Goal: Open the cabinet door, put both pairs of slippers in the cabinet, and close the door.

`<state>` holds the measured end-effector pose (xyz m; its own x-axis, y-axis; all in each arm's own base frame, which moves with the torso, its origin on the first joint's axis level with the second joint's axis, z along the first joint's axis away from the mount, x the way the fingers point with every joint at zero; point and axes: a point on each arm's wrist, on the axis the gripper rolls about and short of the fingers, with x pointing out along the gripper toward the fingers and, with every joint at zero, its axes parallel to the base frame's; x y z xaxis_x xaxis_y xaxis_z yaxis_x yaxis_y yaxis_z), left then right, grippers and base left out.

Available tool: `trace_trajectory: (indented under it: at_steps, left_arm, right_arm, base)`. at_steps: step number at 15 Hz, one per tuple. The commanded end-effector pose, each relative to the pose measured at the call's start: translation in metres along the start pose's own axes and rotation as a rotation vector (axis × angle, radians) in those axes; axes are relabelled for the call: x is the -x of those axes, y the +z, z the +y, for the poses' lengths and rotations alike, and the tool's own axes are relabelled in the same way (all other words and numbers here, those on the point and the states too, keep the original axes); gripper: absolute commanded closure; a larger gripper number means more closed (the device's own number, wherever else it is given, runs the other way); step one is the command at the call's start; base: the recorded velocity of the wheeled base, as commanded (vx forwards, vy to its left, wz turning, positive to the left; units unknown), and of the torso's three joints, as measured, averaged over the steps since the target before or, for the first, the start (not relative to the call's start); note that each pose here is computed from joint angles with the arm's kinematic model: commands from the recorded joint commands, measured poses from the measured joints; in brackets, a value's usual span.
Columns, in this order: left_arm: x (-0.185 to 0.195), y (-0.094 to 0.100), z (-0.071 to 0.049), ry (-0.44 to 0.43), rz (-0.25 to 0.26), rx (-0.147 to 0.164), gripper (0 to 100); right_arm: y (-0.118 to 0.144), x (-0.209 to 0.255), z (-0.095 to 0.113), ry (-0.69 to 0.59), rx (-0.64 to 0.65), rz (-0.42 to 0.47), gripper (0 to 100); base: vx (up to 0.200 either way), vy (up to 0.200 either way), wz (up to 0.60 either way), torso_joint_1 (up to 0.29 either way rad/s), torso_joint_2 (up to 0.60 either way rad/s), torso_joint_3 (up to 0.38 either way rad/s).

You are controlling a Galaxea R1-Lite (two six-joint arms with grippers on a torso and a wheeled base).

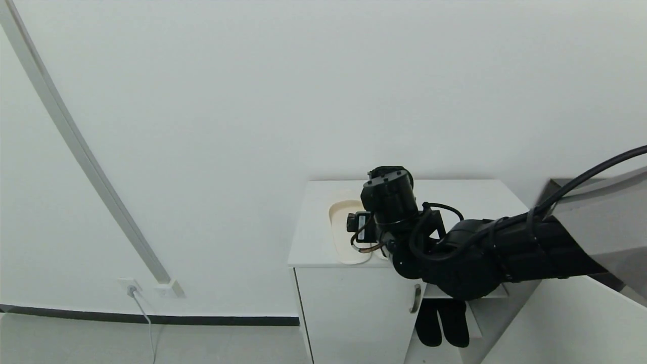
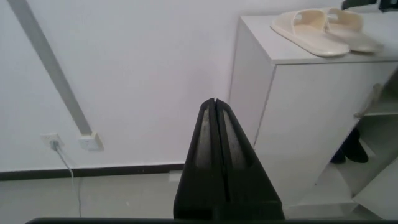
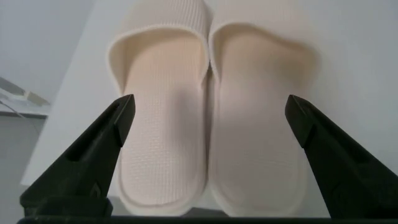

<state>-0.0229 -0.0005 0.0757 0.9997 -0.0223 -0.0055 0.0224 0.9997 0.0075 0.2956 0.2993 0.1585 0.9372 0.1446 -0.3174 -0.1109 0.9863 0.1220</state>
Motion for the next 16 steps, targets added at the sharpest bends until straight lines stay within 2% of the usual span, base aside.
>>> trace_trajectory:
  at_steps: [1,7,16]
  left_arm:
    - [0.0,0.0,0.0,0.001,0.001,0.0,100]
    - [0.0,0.0,0.0,0.002,0.001,0.002,100]
    - [0.0,0.0,0.0,0.004,-0.001,0.006,100]
  right_arm:
    - [-0.017,-0.011,0.004,-0.009,0.025,0.029,0]
    - [-0.028,-0.057,0.007,-0.039,0.033,-0.001,0]
    - [-0.02,-0.115,-0.006,-0.032,0.041,-0.094,0]
  base:
    - [0.0,0.0,0.0,0.0,0.0,0.0]
    - [0.0,0.0,0.0,0.0,0.0,0.0]
    - [0.0,0.0,0.0,0.0,0.0,0.0]
